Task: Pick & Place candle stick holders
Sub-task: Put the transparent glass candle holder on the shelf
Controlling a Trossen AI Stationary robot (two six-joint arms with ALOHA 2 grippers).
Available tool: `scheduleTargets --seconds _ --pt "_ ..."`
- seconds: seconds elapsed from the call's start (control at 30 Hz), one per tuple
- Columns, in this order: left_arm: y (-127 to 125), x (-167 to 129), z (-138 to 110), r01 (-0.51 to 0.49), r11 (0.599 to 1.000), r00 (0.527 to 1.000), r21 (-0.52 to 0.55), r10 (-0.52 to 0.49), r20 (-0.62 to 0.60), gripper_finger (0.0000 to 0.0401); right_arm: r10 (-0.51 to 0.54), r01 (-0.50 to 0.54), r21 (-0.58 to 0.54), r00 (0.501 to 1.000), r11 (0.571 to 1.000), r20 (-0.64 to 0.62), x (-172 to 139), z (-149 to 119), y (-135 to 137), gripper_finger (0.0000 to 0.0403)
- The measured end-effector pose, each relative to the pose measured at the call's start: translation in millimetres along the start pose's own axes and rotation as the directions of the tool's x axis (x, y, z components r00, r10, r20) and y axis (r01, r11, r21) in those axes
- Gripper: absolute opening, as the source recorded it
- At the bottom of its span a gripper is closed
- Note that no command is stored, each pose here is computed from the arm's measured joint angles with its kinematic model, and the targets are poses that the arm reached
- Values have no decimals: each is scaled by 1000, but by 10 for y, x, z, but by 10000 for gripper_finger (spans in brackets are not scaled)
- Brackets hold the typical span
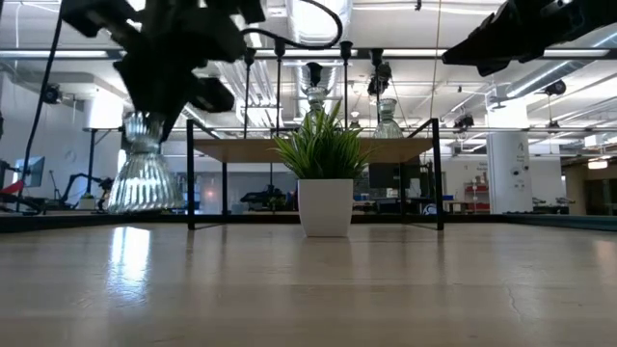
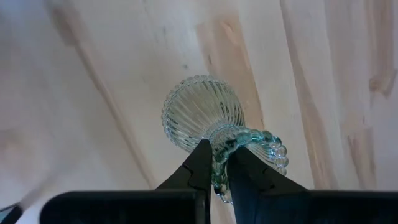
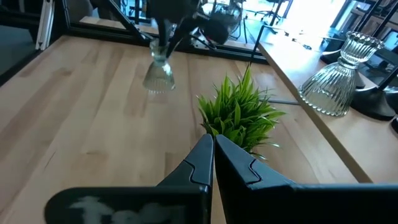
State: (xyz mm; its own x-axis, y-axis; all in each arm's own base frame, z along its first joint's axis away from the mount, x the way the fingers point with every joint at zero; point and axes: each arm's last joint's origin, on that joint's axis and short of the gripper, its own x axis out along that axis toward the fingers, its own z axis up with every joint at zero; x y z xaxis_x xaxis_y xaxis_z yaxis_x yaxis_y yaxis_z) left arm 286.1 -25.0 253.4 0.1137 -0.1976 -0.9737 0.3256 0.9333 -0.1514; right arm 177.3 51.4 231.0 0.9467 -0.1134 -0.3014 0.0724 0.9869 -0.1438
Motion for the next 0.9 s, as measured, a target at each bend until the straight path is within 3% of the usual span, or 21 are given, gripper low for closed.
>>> scheduleTargets --seconds 0.33,0.6,0.9 --pt "14 251 -81 7 999 1000 32 -7 -9 31 0 0 23 1000 1000 8 0 8 0 8" --pt "21 290 -68 13 998 1000 65 -14 16 31 0 -1 23 1000 1000 8 0 9 1 8" --pt "49 310 -80 -65 996 998 56 65 0 95 0 -1 30 1000 1000 9 0 9 1 8"
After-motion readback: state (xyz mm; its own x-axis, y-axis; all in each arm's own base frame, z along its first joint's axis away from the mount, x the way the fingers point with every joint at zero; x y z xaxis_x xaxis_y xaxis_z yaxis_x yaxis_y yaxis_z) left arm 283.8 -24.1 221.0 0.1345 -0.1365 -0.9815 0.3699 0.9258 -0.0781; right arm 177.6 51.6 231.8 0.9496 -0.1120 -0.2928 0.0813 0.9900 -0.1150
